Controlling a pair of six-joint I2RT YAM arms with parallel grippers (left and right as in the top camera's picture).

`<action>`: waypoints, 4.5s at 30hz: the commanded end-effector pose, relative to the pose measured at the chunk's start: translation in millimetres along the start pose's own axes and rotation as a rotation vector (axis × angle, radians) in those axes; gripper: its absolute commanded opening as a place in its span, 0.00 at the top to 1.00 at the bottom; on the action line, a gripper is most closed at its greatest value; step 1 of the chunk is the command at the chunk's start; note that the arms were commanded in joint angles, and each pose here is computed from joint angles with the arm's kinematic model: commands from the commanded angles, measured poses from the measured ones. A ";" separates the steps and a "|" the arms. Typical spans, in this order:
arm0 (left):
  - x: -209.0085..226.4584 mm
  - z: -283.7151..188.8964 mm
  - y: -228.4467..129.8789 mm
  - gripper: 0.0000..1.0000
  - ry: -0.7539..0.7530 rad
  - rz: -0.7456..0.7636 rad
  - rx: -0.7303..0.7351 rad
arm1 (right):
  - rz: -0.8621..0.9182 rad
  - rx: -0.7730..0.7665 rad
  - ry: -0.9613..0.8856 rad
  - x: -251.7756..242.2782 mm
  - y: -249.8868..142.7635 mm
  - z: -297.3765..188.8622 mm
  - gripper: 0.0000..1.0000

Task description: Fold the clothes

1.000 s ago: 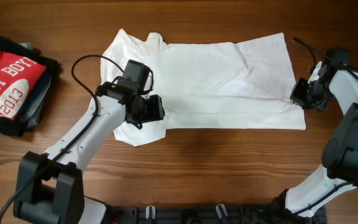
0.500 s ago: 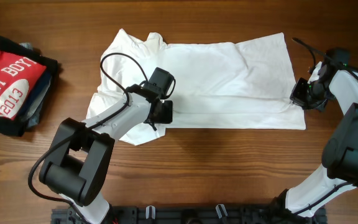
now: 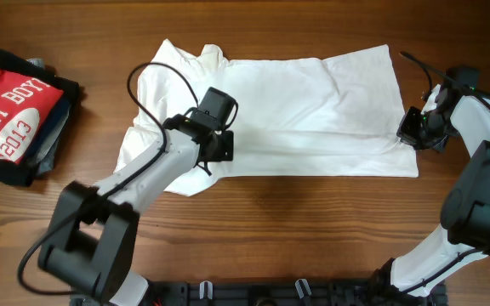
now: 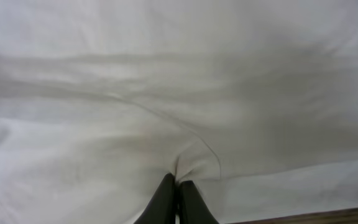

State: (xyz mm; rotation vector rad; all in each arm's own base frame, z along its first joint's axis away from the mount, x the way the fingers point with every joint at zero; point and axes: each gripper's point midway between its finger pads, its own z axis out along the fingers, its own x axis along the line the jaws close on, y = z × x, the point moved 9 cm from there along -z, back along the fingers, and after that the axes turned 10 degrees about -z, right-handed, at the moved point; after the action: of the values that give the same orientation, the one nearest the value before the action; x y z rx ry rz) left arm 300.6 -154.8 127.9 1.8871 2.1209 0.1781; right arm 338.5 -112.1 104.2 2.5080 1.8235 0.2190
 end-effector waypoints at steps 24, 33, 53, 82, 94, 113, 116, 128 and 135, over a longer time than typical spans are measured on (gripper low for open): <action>-2.4 -22.7 42.5 0.58 0.029 -0.043 -0.302 | -0.022 0.005 0.017 2.3 1.0 6.8 0.96; 24.6 -3.2 -0.1 0.61 0.161 -0.095 -0.105 | -0.018 -0.151 0.106 9.4 25.2 4.5 0.96; 52.9 17.8 -7.1 0.87 0.217 -0.214 -0.170 | 0.097 -0.139 -0.064 -7.8 2.8 -54.3 0.75; 53.3 17.8 -7.7 0.92 0.220 -0.214 -0.167 | 0.034 -0.374 0.061 27.0 42.6 -18.1 0.85; 53.2 17.8 -7.7 0.91 0.219 -0.214 -0.167 | 0.071 -0.129 -0.011 18.0 -19.7 4.4 0.81; 53.3 17.8 -7.7 0.92 0.220 -0.214 -0.167 | 0.053 -0.478 0.075 25.2 31.9 7.6 0.75; 53.3 17.8 -7.7 0.91 0.220 -0.214 -0.167 | 0.049 -0.449 0.070 24.7 28.1 10.8 0.75; 53.5 17.8 -8.2 0.90 0.222 -0.213 -0.164 | 0.100 -0.333 0.092 27.0 7.2 2.5 0.68; 53.6 17.8 -8.3 0.89 0.222 -0.213 -0.163 | 0.102 -0.321 0.160 32.4 6.4 2.2 0.75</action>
State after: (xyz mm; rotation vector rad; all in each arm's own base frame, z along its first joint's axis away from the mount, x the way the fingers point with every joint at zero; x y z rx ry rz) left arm 293.5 -108.7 99.4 1.6225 2.3432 0.4945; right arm 351.6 -85.3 95.3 2.4397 1.5720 0.6123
